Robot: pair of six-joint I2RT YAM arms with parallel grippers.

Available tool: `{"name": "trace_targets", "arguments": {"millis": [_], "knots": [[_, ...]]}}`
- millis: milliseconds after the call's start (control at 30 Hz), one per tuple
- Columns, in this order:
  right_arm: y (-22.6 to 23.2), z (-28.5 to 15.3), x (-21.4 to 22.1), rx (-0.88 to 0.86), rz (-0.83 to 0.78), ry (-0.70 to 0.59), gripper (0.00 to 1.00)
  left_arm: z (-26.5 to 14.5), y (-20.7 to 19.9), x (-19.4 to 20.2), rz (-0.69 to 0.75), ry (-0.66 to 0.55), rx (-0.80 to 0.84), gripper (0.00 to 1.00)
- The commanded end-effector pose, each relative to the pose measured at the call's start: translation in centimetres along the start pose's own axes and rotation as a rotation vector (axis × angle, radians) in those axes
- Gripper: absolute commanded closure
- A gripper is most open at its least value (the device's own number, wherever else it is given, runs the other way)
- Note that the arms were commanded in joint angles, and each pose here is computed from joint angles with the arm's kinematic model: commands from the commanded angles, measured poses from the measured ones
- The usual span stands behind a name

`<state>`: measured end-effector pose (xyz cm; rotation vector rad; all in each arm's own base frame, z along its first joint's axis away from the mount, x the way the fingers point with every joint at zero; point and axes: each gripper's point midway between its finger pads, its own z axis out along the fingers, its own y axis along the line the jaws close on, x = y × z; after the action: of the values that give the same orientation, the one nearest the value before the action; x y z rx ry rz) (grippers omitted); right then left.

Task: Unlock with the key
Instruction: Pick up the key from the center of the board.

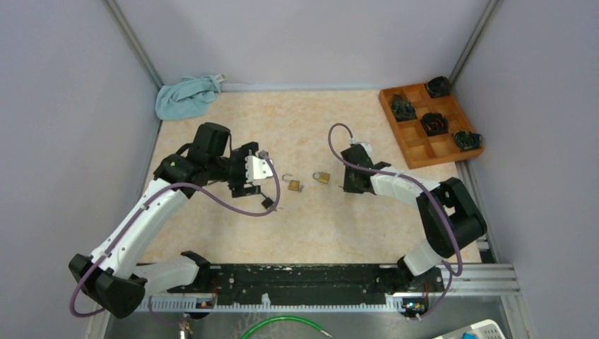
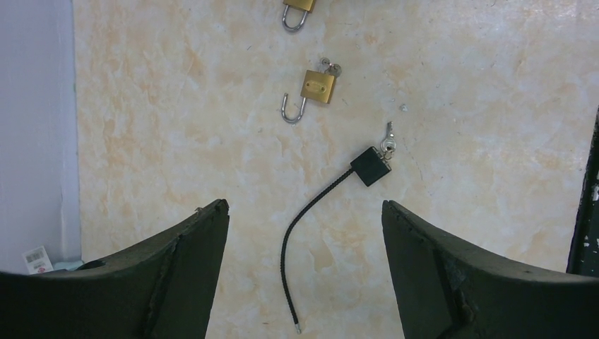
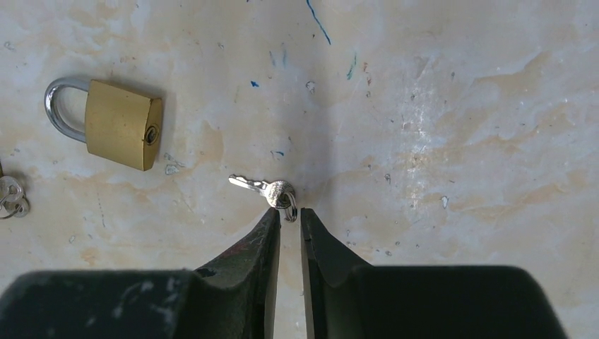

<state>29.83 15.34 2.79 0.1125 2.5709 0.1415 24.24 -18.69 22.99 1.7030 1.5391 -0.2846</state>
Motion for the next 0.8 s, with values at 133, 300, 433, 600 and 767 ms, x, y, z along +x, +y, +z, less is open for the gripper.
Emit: {"name": "trace_targets", "arguments": {"millis": [133,300,433,600,767], "knots": [[1.2,0.1,-3.1,-0.011,0.026,-0.076,0.89,-0.8,-0.5,-0.5,0.015,-0.026,0.001,0.16],[1.1,-0.1,-3.2,-0.006,0.02,-0.077,1.0,-1.0,-0.4,-0.7,0.019,-0.031,-0.008,0.14],[1.1,0.0,-2.9,-0.006,0.006,-0.062,0.98,-1.6,0.1,-1.1,0.045,-0.048,-0.05,0.12],[0.5,0.5,-2.1,0.016,-0.003,-0.042,0.94,-1.8,-0.2,-1.4,0.051,-0.06,-0.04,0.11],[0.3,0.8,-1.8,0.025,-0.007,-0.038,0.93,-2.1,-0.3,-1.8,0.055,-0.074,-0.039,0.12]]}}
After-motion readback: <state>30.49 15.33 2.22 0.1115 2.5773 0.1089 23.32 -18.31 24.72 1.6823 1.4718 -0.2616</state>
